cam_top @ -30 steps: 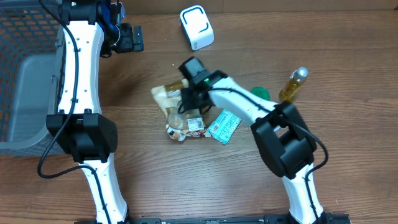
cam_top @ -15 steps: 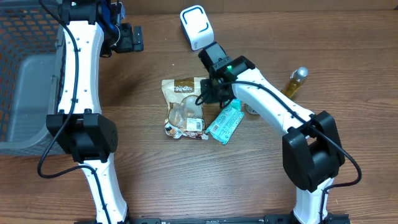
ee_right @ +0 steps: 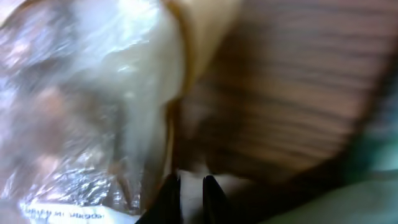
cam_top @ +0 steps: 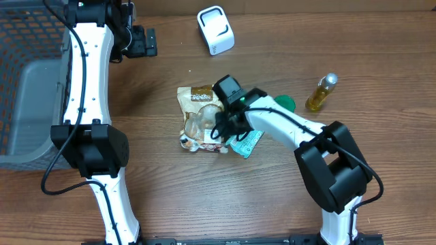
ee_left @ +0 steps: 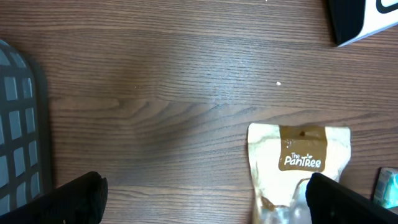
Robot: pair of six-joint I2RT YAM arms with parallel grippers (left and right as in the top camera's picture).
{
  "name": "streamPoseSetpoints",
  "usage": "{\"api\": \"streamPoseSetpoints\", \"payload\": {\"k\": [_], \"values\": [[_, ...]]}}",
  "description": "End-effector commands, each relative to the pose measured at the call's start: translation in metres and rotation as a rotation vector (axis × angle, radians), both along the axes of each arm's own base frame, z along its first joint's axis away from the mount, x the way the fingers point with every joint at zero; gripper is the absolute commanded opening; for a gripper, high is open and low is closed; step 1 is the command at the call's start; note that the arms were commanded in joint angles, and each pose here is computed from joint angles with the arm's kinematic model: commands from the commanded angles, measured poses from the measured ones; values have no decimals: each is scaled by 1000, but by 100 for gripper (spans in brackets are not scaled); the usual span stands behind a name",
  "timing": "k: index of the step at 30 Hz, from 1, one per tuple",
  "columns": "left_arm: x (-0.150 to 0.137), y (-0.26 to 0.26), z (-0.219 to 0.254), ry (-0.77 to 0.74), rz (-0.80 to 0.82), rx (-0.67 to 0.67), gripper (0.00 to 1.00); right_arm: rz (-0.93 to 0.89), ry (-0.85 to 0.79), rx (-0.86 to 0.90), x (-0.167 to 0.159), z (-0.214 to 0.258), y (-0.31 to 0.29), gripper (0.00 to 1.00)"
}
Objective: Scan the item barcode
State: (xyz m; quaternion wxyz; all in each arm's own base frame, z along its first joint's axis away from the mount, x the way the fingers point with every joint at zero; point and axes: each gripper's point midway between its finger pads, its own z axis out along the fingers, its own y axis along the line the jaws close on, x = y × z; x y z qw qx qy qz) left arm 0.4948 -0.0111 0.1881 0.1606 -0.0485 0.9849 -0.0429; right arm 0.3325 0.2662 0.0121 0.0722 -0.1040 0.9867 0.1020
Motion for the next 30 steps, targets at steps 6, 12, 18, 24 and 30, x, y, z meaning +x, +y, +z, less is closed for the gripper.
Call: {"api": "streamPoseSetpoints", "payload": {"k": [6, 12, 18, 24, 30], "values": [[0, 1, 8, -19, 5, 8, 100, 134, 30, 106, -38, 7, 54, 10], [0, 1, 8, -19, 5, 8, 100, 184, 19, 117, -52, 8, 71, 11], [0, 1, 8, -19, 5, 8, 100, 176, -13, 143, -39, 21, 76, 15], [0, 1, 8, -19, 5, 8, 100, 187, -71, 162, -9, 73, 74, 37], [0, 1, 8, -19, 5, 8, 100, 218, -159, 171, 24, 96, 63, 57]]}}
